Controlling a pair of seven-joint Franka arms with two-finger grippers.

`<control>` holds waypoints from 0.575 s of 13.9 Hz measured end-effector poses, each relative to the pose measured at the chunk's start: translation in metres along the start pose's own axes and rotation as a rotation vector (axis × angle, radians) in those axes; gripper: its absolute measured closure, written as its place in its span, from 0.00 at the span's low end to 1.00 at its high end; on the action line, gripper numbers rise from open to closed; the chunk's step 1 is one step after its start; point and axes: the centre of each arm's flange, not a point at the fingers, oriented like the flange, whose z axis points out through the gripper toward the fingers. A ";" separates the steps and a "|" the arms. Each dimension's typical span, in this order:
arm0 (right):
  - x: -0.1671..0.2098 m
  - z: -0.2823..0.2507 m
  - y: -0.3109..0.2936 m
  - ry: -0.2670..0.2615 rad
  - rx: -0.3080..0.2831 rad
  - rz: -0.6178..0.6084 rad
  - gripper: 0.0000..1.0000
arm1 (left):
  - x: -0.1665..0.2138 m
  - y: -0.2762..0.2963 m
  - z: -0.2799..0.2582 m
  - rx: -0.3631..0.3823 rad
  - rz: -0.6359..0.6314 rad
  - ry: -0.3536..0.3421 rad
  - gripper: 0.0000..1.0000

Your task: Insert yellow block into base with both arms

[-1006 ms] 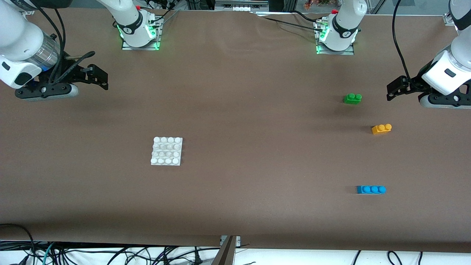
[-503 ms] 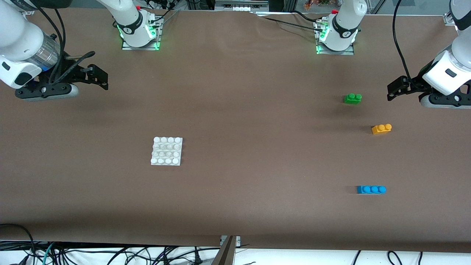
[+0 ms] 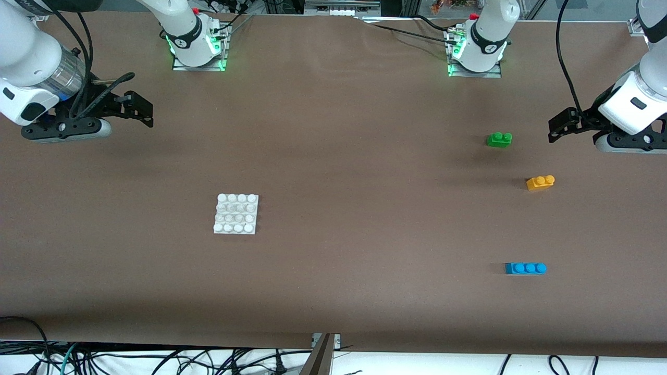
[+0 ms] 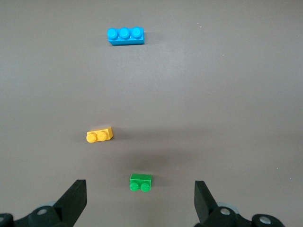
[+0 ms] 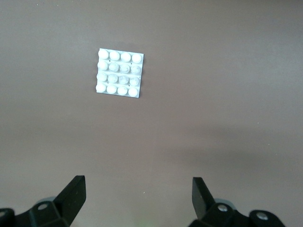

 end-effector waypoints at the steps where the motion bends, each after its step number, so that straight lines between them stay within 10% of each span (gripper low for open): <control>1: 0.000 0.000 0.000 0.000 0.000 -0.001 0.00 | 0.000 0.000 0.000 0.000 0.000 0.001 0.00; 8: 0.010 0.033 0.000 0.041 0.003 0.000 0.01 | 0.005 0.001 -0.008 0.000 0.002 0.006 0.00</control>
